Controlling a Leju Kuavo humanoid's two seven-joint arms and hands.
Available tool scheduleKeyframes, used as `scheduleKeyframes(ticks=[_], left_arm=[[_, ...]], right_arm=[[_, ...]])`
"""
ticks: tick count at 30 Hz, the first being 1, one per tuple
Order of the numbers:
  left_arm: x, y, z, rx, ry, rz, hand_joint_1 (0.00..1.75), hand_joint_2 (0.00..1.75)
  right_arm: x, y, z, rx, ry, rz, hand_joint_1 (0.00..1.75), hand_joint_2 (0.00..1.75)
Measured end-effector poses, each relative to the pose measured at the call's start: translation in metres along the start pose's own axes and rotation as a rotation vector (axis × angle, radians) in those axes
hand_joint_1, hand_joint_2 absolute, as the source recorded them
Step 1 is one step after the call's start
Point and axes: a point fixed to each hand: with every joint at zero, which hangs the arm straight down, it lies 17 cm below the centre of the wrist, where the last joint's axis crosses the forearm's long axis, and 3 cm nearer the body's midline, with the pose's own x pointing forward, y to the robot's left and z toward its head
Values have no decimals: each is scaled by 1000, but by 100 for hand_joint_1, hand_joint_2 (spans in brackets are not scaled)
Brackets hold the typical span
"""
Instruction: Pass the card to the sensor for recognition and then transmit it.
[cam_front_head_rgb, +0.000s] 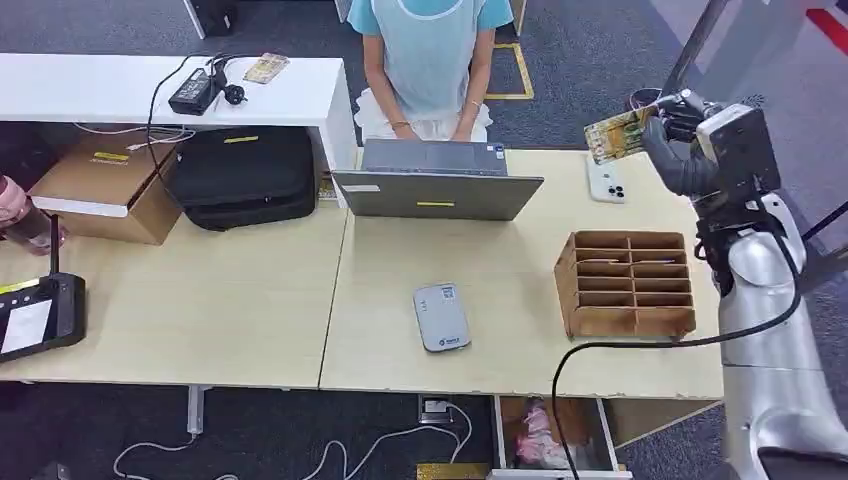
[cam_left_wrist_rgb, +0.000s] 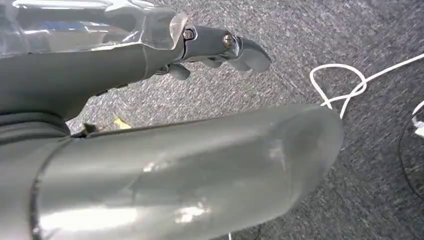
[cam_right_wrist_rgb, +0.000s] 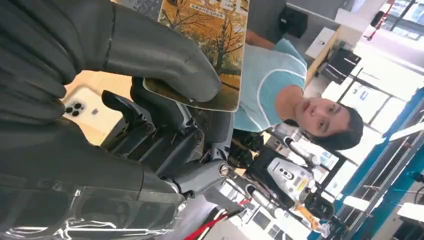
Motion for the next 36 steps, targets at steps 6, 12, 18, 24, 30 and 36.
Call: scheduleKeyframes(ticks=[6, 12, 18, 24, 30, 36], left_arm=[[1, 11, -2, 16, -3, -4, 0, 0], [7, 17, -2, 24, -10, -22, 0, 0], [4, 25, -3, 29, -10, -11, 0, 0], [-4, 38, -4, 31, -6, -7, 0, 0], [-10, 55, -5, 51, -7, -5, 0, 0], [-17, 69, -5, 66, -10, -15, 0, 0]], right_arm=[[-6, 11, 21, 40, 10, -36, 175, 175], [-4, 20, 24, 83, 2, -66, 175, 175], [-12, 78, 47, 178, 32, -62, 175, 175], [-1, 125, 51, 242, 18, -91, 175, 175], [9, 167, 61, 313, 4, -131, 175, 175], [12, 204, 79, 376, 13, -171, 175, 175]])
